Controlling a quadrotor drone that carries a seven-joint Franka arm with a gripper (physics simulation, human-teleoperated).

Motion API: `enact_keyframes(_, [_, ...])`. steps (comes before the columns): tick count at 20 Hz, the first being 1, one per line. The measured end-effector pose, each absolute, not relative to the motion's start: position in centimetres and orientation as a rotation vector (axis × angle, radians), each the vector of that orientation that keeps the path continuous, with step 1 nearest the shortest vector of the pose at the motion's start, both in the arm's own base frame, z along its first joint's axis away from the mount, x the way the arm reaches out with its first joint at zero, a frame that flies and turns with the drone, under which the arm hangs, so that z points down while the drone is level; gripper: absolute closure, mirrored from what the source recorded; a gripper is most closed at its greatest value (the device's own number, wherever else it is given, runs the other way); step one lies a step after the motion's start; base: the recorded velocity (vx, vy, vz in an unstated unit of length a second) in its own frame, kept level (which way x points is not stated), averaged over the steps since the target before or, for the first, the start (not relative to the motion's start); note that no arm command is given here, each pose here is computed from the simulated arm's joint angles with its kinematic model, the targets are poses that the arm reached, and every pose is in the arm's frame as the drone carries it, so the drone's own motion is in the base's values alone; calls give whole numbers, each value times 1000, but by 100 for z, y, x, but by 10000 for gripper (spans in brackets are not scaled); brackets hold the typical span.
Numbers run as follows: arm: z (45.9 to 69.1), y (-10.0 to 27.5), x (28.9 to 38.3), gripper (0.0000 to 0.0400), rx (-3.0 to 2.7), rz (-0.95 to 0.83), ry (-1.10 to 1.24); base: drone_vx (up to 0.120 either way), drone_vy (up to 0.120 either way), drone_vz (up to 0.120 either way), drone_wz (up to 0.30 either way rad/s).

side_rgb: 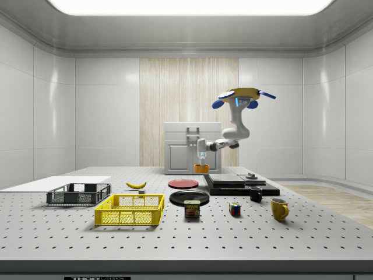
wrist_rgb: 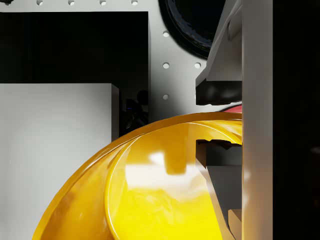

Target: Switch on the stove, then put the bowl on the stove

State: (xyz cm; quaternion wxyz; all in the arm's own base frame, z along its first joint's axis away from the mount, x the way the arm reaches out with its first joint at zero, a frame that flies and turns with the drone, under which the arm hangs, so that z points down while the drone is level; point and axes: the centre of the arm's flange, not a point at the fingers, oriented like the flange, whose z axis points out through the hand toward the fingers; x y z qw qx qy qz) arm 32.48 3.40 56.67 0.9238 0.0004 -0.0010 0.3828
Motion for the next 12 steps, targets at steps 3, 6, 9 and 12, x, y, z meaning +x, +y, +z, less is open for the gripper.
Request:
enact_keyframes(3, [5668, 340, 3248, 300, 1, 786, -2, -120, -53, 0, 0])
enact_keyframes(6, [5668, 340, 3248, 300, 1, 786, -2, -120, 0, -27, 0])
enact_keyframes(9, [5668, 340, 3248, 300, 1, 786, -2, -120, 0, -67, 0])
enact_keyframes(12, [5668, 340, 3248, 300, 1, 786, -2, -120, 0, 0, 0])
